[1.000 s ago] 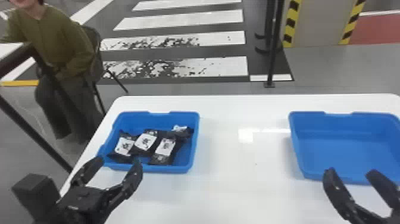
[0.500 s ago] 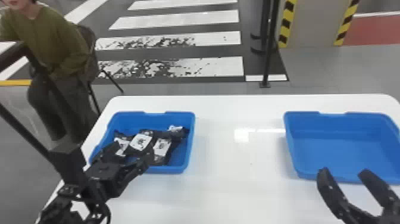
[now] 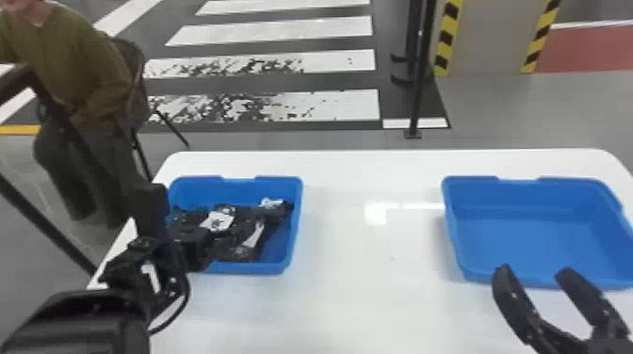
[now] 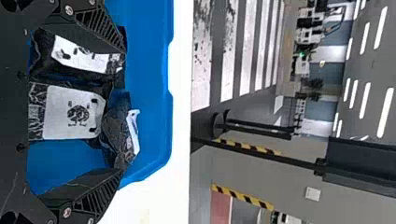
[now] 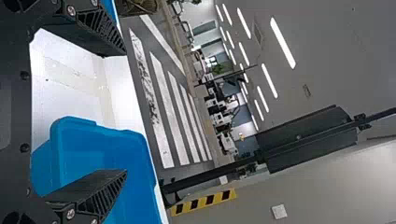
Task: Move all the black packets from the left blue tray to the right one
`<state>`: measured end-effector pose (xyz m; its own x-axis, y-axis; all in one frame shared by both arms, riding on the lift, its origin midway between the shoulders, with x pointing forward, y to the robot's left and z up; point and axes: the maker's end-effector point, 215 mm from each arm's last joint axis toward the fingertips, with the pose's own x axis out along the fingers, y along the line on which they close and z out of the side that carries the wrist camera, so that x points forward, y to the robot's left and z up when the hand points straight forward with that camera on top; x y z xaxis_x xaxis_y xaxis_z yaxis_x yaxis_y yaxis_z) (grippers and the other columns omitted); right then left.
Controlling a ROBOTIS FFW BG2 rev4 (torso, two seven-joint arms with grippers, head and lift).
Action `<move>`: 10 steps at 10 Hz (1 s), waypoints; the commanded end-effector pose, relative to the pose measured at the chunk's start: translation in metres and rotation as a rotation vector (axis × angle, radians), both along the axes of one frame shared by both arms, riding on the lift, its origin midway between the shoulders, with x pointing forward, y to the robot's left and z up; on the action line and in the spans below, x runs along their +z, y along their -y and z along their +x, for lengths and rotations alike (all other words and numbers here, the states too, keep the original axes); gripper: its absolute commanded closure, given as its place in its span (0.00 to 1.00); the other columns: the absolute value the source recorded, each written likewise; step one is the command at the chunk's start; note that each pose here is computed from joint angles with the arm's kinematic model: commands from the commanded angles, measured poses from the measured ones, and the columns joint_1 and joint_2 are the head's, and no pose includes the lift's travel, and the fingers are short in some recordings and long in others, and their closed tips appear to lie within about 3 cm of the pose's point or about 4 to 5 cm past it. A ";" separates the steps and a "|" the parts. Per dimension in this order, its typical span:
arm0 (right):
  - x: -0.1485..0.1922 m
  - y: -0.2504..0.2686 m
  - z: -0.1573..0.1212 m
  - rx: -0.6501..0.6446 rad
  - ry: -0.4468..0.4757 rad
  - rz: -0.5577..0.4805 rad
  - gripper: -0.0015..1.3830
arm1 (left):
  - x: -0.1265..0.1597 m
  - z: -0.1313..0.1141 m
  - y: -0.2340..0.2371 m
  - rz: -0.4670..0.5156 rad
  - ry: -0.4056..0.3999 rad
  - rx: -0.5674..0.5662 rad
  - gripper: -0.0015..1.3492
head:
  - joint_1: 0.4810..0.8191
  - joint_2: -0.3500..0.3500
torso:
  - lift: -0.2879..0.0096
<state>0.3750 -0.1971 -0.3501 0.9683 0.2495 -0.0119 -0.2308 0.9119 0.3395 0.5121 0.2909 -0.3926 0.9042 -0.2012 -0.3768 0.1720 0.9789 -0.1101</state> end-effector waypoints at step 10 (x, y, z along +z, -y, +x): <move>-0.009 -0.007 -0.001 0.008 -0.025 0.041 0.09 | -0.065 0.060 0.046 -0.056 -0.190 -0.181 0.76 | 0.63 0.58 | 0.50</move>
<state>0.3742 -0.1903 -0.3585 0.9657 0.2583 -0.0248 -0.2297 0.8954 0.3815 0.5727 0.2430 -0.4570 0.7614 -0.3804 -0.5249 0.3203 0.9248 -0.2055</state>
